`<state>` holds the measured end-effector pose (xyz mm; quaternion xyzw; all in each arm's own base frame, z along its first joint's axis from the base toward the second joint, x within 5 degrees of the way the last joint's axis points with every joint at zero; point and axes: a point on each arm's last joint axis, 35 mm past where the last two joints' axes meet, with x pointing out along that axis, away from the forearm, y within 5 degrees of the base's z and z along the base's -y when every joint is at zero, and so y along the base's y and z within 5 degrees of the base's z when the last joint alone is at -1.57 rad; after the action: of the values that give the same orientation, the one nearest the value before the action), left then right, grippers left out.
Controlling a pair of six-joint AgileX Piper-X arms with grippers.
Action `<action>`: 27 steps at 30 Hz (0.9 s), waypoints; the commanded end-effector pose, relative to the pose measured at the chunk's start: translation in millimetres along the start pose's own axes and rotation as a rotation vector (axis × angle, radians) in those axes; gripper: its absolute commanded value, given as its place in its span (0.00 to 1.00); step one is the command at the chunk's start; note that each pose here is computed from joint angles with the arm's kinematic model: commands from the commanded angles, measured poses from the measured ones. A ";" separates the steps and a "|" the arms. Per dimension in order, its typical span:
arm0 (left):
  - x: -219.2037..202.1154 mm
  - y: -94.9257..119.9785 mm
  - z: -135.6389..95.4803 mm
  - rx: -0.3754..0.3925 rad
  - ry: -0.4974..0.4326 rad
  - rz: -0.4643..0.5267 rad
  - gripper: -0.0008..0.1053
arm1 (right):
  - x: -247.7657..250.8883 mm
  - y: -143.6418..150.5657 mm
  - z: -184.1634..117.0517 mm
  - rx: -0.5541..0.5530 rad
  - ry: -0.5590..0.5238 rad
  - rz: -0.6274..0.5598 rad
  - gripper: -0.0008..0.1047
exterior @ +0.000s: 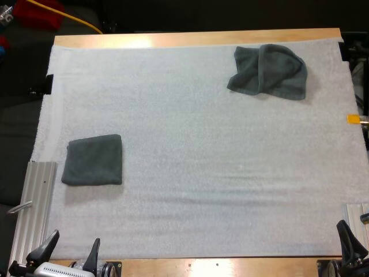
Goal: Pick towel from pile, fold and stack
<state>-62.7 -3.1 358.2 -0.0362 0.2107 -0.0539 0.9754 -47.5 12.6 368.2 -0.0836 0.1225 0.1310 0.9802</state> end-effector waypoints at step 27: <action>88.2 10.6 -14.2 -0.002 0.004 0.005 0.67 | 79.2 -13.8 -47.4 -0.013 0.115 0.025 0.72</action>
<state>8.8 -4.0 307.2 -0.0337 0.2138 -0.0536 0.9748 16.8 9.1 302.1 -0.0874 0.1834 0.1386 0.9693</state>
